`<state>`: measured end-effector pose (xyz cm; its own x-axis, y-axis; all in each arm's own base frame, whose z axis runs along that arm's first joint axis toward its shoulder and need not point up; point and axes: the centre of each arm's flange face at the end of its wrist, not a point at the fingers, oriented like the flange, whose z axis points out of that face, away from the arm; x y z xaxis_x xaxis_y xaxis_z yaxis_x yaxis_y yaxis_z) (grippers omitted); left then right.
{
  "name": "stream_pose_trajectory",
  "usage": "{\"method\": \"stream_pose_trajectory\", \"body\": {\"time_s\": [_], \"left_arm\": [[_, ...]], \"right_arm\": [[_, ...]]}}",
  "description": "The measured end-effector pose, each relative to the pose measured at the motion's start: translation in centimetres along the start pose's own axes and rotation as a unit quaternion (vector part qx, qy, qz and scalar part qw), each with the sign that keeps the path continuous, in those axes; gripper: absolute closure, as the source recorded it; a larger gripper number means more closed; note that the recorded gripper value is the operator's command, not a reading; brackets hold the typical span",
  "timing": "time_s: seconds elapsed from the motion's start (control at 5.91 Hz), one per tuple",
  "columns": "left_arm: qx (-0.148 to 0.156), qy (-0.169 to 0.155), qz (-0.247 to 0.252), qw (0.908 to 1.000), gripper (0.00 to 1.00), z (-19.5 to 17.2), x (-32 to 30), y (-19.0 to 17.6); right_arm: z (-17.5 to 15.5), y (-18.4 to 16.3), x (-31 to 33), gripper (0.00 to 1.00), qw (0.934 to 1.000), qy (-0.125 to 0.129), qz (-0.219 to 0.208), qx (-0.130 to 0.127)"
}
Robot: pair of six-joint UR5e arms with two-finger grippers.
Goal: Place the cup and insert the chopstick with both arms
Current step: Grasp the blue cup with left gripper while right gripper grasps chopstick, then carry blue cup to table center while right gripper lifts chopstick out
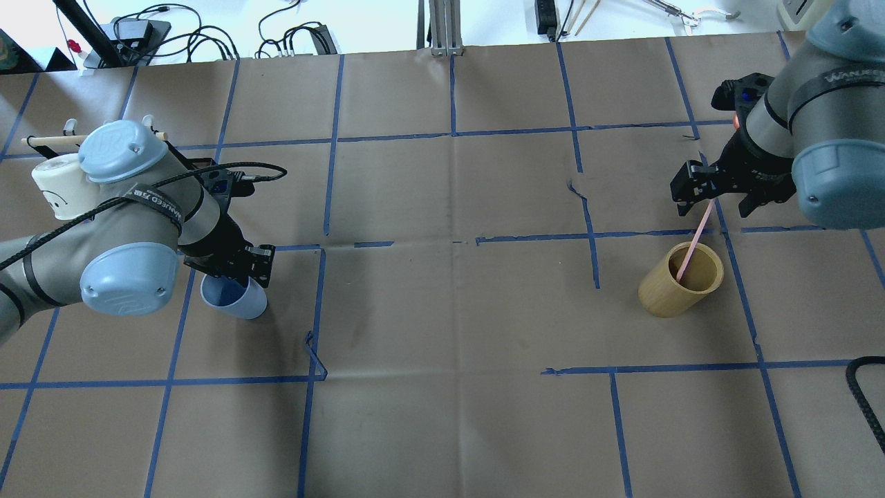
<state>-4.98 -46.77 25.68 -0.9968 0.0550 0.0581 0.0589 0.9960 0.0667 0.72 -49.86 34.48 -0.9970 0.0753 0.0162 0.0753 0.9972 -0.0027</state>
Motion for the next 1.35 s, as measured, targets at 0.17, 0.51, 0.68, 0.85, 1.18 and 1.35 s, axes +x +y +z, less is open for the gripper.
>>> {"method": "stream_pose_trajectory", "body": {"time_s": [0.17,0.51,0.68,0.85,1.18,1.35], "left_arm": [[0.005,-0.001,-0.005,1.0,1.0,-0.4,0.3,-0.1],[0.035,-0.001,-0.053,0.998,1.0,-2.9,5.5,-2.4],[0.05,0.001,-0.082,0.9954,0.99,-4.2,10.7,-4.1],[0.059,0.007,-0.113,0.9918,0.99,-4.8,16.2,-6.0],[0.074,0.014,-0.15,0.9859,0.98,-4.6,25.1,-9.8],[0.074,0.014,-0.159,0.9844,0.97,-3.8,28.2,-10.5]], "right_arm": [[-0.1,0.1,0.0,0.92,1.0,0.0,0.0,-0.001],[-0.9,0.2,-0.1,0.93,1.0,0.002,-0.001,0.006],[-1.9,0.2,-0.1,0.93,0.9999,0.003,-0.001,0.012],[-4.3,0.0,-0.1,0.93,0.9999,0.002,-0.002,0.015],[-13.7,-0.6,-0.9,0.93,0.9998,0.0,-0.012,0.014],[-18.7,-0.4,-1.9,0.93,0.9996,0.001,-0.022,0.014]]}}
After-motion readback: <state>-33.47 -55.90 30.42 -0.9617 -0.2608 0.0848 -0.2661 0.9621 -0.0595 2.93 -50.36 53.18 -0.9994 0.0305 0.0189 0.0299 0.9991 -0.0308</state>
